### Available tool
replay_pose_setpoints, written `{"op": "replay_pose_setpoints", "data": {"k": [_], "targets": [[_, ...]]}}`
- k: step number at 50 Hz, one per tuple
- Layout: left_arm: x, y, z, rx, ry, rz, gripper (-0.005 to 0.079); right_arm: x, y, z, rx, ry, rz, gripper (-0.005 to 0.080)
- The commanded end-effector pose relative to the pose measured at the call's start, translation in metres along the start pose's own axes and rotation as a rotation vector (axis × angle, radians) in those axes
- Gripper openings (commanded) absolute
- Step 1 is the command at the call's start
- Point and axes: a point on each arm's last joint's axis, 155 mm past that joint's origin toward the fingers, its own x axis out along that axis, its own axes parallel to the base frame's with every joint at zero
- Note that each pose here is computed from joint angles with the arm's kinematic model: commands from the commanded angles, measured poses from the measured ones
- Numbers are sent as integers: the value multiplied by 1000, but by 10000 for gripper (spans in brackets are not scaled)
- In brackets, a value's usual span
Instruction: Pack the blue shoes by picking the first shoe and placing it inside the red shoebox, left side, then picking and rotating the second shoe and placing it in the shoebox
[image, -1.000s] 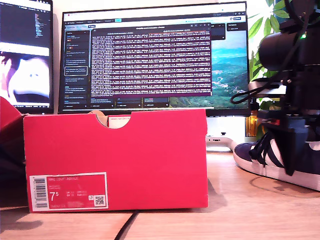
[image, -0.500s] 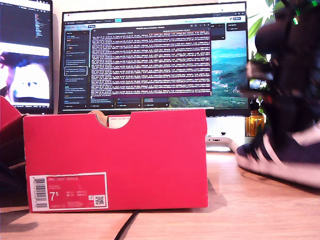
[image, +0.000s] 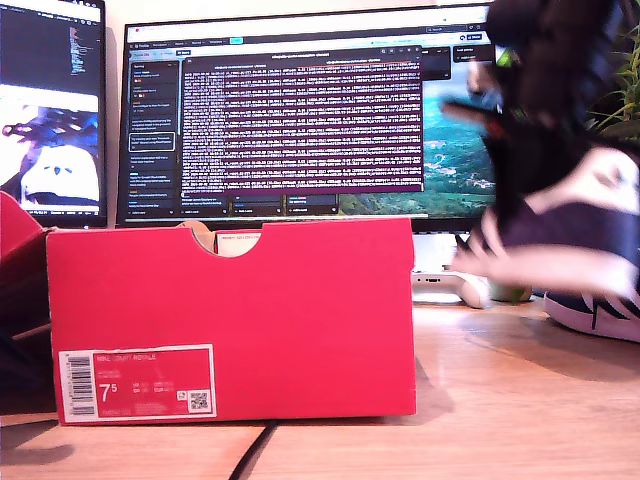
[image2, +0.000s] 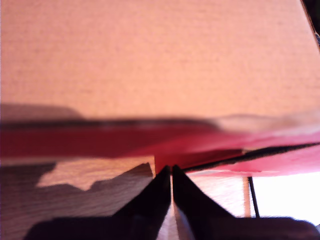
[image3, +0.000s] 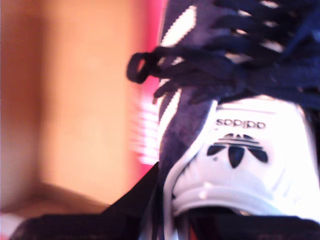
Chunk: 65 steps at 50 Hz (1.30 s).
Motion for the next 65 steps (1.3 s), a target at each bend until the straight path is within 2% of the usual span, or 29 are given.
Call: {"op": "replay_pose_setpoints", "data": {"k": [1,20,27,49,65], "targets": [[0,5,-7,-5,15,8,-19,-32,37,19,-34,-111,86,-13],[0,5,-7,-5,14,9,-19,-36,139,26,-31,-212,325,-13],[0,5,-7,-5,14,9,-19,-28,160,25,-7,-215,366,-13],[0,5,-7,-5,14,9,-19,29,185,20,27,-190,372,-13],[0,5,-7,-5,15,9,-19,72,183,7,69,-143,317,-13]]}}
